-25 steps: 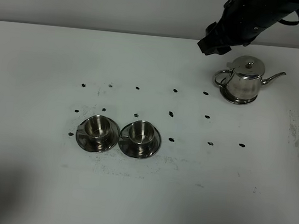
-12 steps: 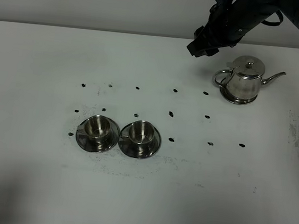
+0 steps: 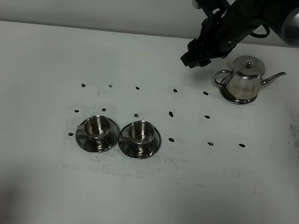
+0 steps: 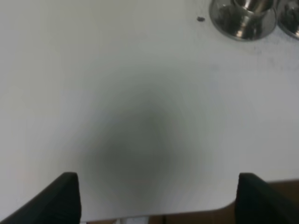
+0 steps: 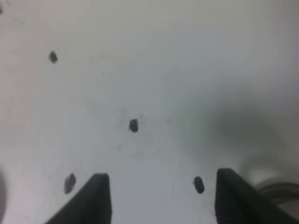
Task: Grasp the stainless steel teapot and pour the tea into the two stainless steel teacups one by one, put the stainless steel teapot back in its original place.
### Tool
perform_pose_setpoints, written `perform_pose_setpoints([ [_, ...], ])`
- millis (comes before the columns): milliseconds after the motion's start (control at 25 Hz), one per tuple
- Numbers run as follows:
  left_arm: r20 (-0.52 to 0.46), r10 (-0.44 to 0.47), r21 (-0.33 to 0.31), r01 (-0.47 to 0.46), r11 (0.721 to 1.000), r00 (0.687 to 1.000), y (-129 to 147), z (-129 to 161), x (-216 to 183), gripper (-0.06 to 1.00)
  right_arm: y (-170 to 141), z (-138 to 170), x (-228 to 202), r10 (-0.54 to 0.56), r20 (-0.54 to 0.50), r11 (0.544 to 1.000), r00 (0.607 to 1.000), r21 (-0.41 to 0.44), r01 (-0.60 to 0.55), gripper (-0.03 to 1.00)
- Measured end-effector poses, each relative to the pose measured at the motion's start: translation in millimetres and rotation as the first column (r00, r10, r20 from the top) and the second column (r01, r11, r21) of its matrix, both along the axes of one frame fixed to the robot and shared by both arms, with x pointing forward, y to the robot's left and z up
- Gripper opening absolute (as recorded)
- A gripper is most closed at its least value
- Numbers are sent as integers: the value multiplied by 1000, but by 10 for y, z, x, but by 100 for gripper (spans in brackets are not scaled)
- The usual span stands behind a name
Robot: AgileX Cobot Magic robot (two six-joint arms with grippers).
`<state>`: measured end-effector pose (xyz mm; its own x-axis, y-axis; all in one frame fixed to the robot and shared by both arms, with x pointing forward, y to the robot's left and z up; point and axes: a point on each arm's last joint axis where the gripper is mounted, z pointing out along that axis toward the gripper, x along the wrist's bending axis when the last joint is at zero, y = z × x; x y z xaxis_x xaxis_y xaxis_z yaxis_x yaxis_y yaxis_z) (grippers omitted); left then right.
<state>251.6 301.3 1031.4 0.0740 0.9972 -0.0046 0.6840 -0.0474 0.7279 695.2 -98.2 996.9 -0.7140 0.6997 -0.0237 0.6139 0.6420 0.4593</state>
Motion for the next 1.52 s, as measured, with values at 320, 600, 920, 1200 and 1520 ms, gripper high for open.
perform_pose_setpoints([
  [320, 130, 75, -29, -71, 997, 989, -3, 2, -185, 65, 19, -96, 26, 11, -2, 1000, 1000, -6, -11, 48],
  [600, 128, 77, -29, -74, 997, 989, -4, -1, -185, 65, 19, -95, 27, 12, 1, 1000, 1000, -5, -12, 48],
  [920, 128, 77, -29, -74, 997, 989, -4, -1, -185, 65, 21, -95, 28, 1, -1, 1000, 1000, -3, -1, 48],
  [1200, 128, 77, -29, -74, 997, 989, -4, -1, -185, 65, -49, -111, 100, 5, 72, 997, 997, -73, 1, 48],
  [1520, 126, 77, -29, -74, 997, 989, -4, -2, -186, 65, -108, -392, 247, -30, 122, 990, 992, -133, 46, 48],
])
